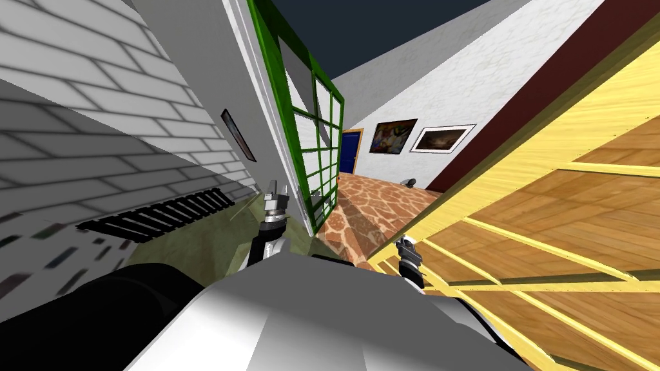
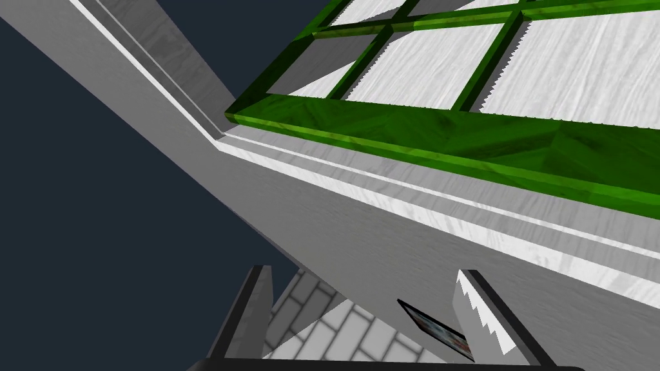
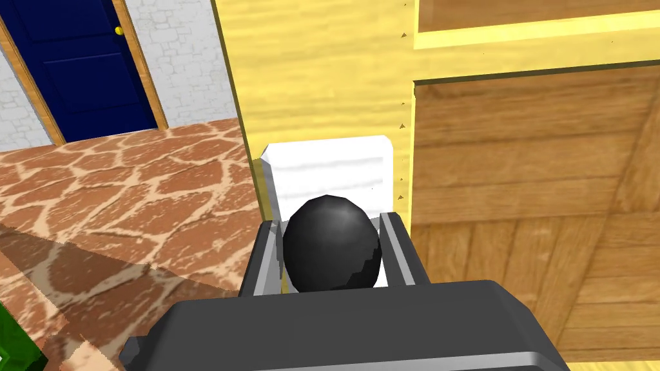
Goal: Push the door open
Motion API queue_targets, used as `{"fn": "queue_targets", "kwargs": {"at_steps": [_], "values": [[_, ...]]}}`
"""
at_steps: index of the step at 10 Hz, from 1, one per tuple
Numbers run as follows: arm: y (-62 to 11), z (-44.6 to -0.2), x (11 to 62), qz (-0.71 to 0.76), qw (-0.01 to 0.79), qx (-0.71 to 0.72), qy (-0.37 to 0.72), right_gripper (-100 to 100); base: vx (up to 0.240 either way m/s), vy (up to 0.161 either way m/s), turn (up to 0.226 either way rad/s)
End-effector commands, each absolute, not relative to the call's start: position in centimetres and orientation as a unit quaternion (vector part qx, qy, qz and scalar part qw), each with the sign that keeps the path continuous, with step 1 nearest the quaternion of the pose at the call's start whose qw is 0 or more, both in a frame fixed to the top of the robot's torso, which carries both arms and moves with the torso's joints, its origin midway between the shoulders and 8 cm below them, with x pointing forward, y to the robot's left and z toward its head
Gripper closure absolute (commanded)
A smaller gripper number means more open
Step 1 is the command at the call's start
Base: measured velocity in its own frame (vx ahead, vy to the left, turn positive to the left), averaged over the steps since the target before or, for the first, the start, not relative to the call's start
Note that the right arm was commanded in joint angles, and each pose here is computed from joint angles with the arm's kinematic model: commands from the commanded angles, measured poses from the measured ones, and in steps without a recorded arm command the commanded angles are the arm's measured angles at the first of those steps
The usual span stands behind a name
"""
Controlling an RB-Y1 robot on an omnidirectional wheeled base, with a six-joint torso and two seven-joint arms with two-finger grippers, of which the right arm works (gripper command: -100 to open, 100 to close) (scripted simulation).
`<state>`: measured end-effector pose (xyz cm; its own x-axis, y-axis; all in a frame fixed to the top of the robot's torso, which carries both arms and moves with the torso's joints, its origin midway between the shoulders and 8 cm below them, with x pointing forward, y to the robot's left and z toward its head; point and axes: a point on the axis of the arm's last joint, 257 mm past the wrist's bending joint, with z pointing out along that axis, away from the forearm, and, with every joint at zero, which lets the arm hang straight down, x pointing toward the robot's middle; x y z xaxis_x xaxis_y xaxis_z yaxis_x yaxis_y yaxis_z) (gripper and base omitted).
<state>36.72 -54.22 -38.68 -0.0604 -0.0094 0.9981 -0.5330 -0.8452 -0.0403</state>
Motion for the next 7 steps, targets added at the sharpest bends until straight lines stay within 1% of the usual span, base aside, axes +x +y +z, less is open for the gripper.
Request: {"fn": "queue_targets", "kwargs": {"at_steps": [1,2,3,4,5,7], "values": [[-55.33,-37.92,36.51,0.700,0.208,0.648,-0.217,100,0.162,-0.088,-0.001],[-55.21,-37.68,36.81,0.703,0.206,0.645,-0.217,100,0.085,-0.065,-0.161],[-55.13,-37.37,37.38,0.706,0.202,0.642,-0.219,100,0.045,-0.062,0.076],[-55.33,-37.92,36.51,0.700,0.208,0.648,-0.217,100,0.029,-0.043,0.065],[-55.21,-37.59,37.03,0.703,0.206,0.645,-0.217,100,0.016,-0.002,0.041],[-55.33,-37.92,36.51,0.700,0.208,0.648,-0.217,100,-0.008,0.031,-0.012]]}}
